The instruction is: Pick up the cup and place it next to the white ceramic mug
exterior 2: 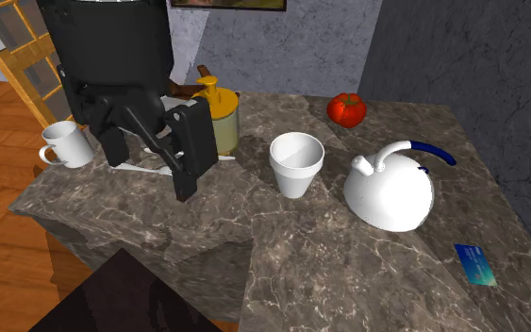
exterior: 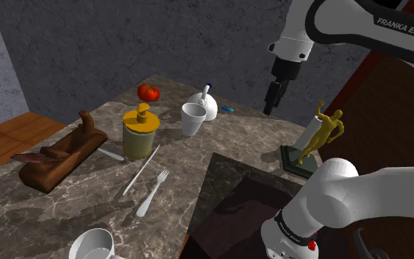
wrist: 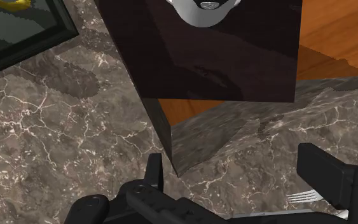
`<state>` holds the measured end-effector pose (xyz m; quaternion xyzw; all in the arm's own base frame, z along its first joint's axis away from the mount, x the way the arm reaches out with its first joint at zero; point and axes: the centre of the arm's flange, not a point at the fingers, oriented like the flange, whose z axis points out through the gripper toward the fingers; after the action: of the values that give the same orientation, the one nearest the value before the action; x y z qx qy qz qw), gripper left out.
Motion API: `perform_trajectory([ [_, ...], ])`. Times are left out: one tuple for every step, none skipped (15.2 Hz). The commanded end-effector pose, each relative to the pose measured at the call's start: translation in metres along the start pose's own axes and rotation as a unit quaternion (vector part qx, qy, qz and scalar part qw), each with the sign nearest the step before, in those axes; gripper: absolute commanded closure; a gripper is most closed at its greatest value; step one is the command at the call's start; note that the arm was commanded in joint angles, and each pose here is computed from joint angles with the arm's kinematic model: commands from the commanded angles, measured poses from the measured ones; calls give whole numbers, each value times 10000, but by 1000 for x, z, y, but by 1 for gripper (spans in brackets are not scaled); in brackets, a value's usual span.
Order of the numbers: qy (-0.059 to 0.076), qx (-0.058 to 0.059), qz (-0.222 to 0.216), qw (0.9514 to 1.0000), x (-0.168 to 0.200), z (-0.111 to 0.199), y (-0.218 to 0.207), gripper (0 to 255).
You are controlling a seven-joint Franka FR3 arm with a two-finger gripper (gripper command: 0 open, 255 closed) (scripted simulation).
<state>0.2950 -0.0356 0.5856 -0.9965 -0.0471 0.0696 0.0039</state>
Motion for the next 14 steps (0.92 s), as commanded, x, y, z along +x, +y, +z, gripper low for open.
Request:
perform_trajectory([
  [0,0,0,10000,0,0,0,0],
  [3,-21,14,10000,12,5,-2,0],
  [7,-43,28,10000,24,10,-4,0],
  [10,-64,43,10000,36,15,-5,0],
  [14,-85,57,9999,48,19,-7,0],
  [17,-107,71,9999,61,24,-9,0],
  [21,-128,85,9999,73,29,-10,0],
  [24,-149,100,9998,85,34,-12,0],
  [27,-171,114,9998,97,39,-13,0],
  [31,-192,128,9997,109,44,-15,0],
  [34,-213,142,9997,121,49,-16,0],
  [38,-235,156,9996,134,54,-17,0],
  [41,-256,171,9995,146,58,-19,0],
  [45,-277,185,9994,158,63,-20,0],
])
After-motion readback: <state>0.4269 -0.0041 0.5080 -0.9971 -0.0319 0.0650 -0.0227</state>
